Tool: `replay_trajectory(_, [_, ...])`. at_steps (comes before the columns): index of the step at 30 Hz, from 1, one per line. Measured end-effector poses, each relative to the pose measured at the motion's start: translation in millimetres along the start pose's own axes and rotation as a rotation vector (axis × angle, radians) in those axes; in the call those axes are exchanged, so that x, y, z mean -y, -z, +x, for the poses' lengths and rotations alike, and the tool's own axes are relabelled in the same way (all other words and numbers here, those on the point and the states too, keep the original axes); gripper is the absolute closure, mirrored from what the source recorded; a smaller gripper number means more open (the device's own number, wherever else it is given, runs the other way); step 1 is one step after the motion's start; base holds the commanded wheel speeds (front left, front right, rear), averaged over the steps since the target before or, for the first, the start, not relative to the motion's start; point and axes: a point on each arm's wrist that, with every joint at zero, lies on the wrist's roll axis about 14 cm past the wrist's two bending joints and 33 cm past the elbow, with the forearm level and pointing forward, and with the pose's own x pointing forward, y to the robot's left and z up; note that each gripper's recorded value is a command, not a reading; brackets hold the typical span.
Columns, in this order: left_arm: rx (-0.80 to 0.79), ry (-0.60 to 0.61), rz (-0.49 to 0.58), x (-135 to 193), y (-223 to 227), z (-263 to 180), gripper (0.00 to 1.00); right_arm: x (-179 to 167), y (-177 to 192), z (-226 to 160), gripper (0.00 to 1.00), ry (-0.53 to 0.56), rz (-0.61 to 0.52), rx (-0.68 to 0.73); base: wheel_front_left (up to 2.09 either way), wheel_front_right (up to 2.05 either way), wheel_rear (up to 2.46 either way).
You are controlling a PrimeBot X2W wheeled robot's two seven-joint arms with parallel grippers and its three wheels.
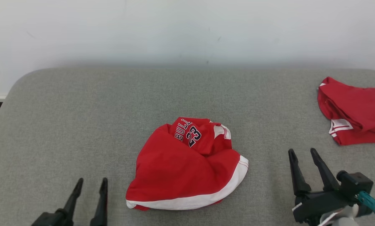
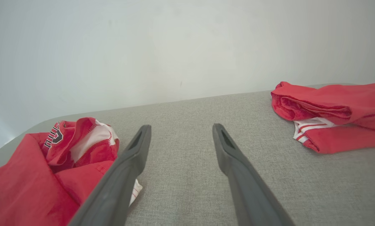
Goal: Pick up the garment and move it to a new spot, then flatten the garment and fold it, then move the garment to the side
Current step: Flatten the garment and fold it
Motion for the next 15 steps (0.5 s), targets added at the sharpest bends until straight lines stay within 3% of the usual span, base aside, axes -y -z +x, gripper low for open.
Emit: replay_trajectory(15, [0.101,-0.081,0.037,-22,-31,-11,0.00,23,-17,-54,0.00,0.111,-0.032,0.074,0.00,0.00,0.00])
